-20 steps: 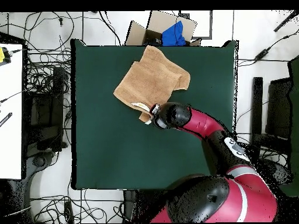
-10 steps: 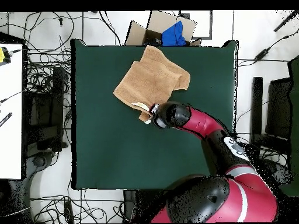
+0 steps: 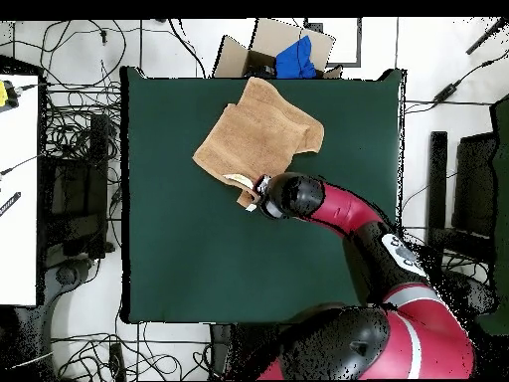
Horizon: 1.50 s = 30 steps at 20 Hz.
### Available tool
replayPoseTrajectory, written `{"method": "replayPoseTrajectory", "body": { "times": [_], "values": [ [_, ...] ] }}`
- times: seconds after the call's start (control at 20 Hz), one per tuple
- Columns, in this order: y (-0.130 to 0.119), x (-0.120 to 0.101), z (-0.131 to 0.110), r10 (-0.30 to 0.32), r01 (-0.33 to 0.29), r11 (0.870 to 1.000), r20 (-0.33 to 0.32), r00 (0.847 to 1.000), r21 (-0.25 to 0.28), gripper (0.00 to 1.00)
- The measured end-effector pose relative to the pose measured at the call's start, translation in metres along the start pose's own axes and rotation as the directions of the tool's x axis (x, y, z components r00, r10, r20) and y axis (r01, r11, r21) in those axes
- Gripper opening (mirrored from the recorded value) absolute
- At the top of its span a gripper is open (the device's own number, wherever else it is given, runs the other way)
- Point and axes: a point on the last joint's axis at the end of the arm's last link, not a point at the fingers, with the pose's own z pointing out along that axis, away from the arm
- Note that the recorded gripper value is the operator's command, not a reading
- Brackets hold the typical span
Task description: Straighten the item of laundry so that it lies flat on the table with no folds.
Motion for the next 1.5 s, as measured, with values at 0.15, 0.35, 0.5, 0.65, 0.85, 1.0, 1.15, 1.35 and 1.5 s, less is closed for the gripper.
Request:
{"method": "replayPoseTrajectory", "body": {
  "times": [0.15,0.35,0.5,0.65,0.85,1.0,1.15,1.35,1.5],
  "values": [
    [0.004,0.004,-0.007,-0.01,0.01,1.0,0.004,1.0,0.003,0.0],
    [0.011,0.01,-0.017,-0.028,0.028,1.0,0.011,1.0,0.009,0.0],
    [0.018,0.016,-0.025,-0.048,0.048,0.999,0.019,0.999,0.022,0.0],
    [0.022,0.018,-0.03,-0.059,0.058,0.998,0.027,0.998,0.031,0.0],
    [0.029,0.025,-0.043,-0.078,0.077,0.996,0.038,0.996,0.04,0.0],
    [0.03,0.031,-0.049,-0.083,0.082,0.996,0.038,0.996,0.044,0.0],
    [0.028,0.037,-0.053,-0.086,0.084,0.995,0.034,0.996,0.049,0.0],
    [0.026,0.045,-0.056,-0.087,0.086,0.995,0.024,0.996,0.054,0.0],
    [0.024,0.05,-0.057,-0.087,0.086,0.995,0.019,0.996,0.058,0.0]
  ]
}}
